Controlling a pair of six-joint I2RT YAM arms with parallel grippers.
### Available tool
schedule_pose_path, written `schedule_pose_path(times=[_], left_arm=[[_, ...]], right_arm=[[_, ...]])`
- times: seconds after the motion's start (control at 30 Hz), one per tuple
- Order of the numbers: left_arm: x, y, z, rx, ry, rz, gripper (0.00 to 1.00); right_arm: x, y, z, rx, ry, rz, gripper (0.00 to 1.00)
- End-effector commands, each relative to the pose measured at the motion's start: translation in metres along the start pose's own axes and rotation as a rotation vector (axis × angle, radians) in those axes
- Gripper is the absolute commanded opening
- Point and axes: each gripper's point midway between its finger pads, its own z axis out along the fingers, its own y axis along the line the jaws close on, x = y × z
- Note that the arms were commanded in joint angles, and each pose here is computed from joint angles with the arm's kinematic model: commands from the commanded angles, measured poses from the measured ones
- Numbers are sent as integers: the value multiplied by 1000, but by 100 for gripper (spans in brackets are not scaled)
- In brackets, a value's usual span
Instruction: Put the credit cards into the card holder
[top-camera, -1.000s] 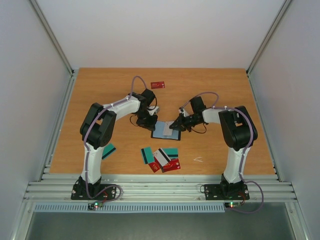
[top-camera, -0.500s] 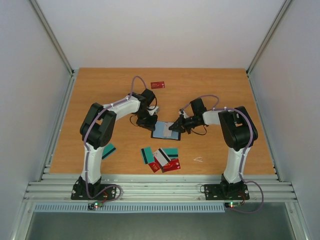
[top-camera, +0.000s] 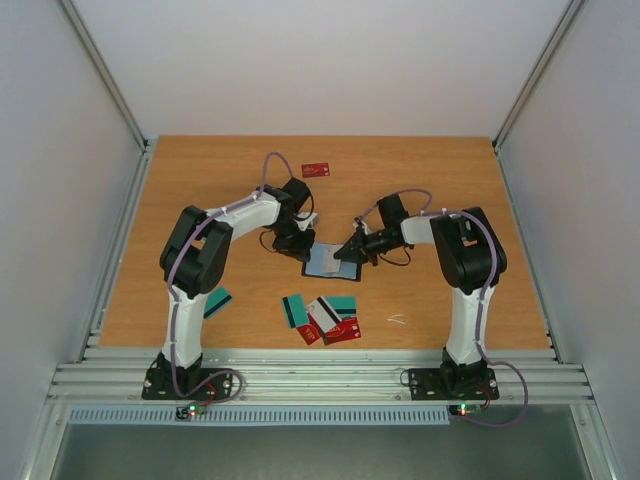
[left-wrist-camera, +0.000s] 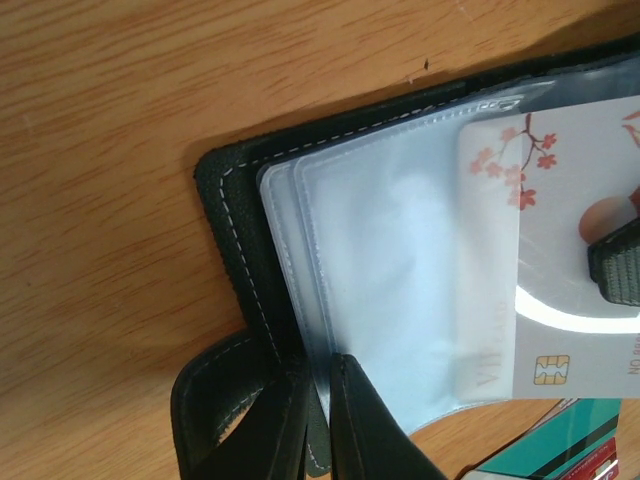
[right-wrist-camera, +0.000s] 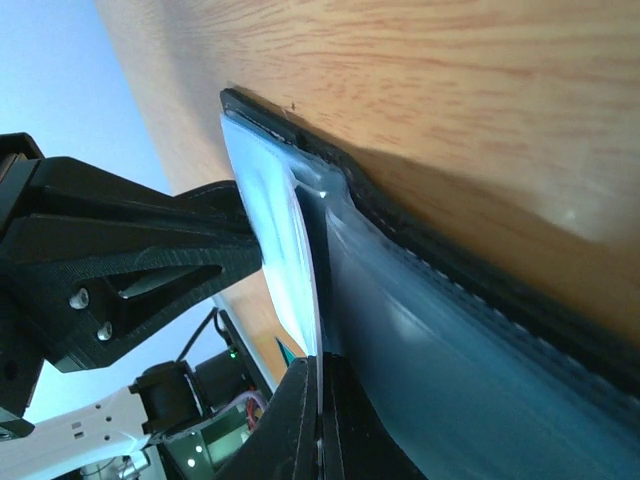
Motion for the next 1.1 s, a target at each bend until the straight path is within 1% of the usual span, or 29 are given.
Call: schedule_pose_path(times=[0.0,0.13,0.17,0.47,0.67,0.77,0.9,1.07], left_arm=[[23,12,9,-43,81,-24,9],[23,14,7,-60,79,-18,9],[22,14,5,-64,73,-16,10],[18,4,-17,-60,41,-7,16],[21,6,-10,-49,66,-8,17],[19,4,-11,-44,58,-8,18],[17,3,-15,-47,51,-11,18],[14,2,-24,-56,33,-15,18]], right_arm=[[2,-3,6,18,50,-10,1],[1,0,6,24,74,-19,1],[1,1,6,24,78,-47,1],[10,-3,22,78,103,-65,2],[5,2,28,95,96,-79,13],[6,5,29,107,107,-72,19],[8,7,22,164,105,-71,24],[11,10,8,264,100,-60,33]])
